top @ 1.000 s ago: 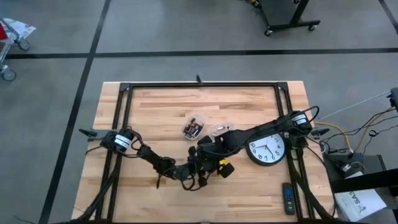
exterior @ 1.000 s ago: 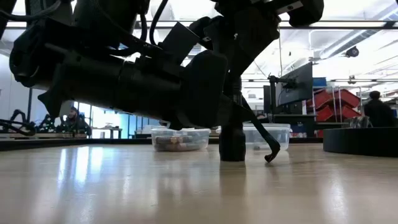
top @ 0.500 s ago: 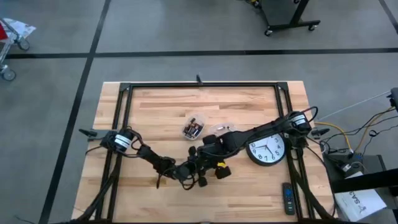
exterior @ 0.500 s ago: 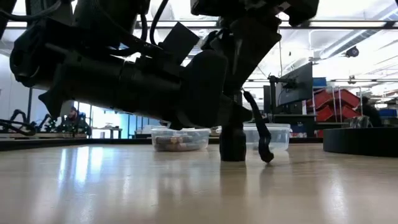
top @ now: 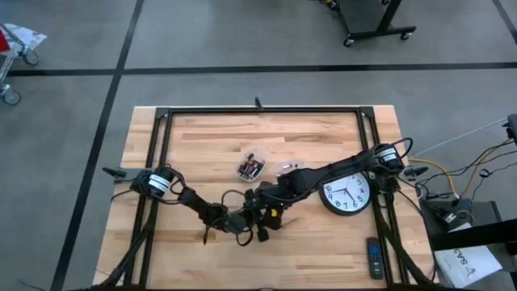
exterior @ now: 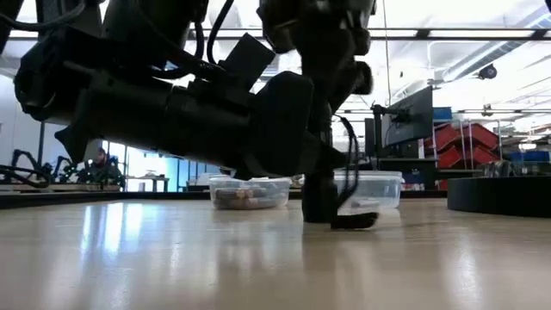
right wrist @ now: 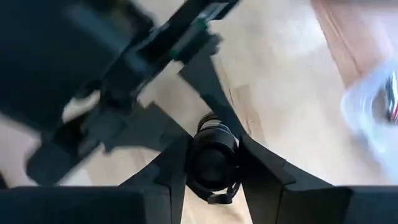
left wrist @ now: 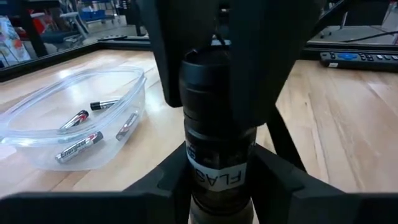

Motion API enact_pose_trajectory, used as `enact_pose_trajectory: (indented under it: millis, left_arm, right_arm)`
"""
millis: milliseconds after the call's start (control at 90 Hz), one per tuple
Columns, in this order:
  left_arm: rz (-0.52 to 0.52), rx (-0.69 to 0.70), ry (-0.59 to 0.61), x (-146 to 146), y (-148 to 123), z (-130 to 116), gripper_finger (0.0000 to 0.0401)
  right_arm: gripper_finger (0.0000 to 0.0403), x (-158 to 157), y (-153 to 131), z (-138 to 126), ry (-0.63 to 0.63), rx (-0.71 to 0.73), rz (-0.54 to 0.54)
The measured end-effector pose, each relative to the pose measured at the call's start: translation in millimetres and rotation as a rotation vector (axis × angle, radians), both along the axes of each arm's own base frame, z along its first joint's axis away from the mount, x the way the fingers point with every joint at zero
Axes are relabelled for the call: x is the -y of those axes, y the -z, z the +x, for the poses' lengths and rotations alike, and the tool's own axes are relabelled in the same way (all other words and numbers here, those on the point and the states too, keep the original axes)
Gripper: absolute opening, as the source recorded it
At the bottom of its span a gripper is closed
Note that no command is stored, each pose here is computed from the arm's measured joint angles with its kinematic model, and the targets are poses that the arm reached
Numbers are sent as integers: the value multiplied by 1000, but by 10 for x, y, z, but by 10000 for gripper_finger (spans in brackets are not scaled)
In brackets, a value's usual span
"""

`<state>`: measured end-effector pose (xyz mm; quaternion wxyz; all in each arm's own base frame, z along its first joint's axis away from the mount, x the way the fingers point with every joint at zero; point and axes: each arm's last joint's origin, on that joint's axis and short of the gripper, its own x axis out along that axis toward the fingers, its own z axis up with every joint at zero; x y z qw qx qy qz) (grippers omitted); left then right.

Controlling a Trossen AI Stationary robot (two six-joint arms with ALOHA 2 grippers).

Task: Insert battery
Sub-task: Close the black flashlight cover

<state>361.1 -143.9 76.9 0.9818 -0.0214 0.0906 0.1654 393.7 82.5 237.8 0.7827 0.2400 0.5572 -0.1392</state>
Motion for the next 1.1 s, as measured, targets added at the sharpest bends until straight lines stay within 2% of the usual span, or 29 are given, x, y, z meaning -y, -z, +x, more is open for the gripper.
enact_pose_trajectory:
  millis: [111,233,333,467,644,756,900,1100]
  left_arm:
    - [1,-1,2,2,1,0,109]
    - [2,-3,5,4,2,0,104]
    - [2,-5,7,3,3,1,108]
    - [3,-5,7,3,3,1,110]
    - [2,-5,7,3,4,1,103]
    - [2,-5,7,3,4,1,110]
    - [3,-5,7,3,4,1,105]
    - [3,-5,7,6,4,-1,97]
  right_arm:
    - [118,10,-1,5,102,-6,52]
    - [154,53,-2,16,59,-12,85]
    - [180,71,-9,5,-97,-12,57]
    - [204,72,-21,-7,-411,15,-45]
    - [220,42,-30,-17,-841,62,-199]
    - [223,8,-33,-25,-1036,85,-266]
    - [213,-11,-33,-29,-1157,99,-307]
    - [173,-11,-34,-29,-1141,95,-309]
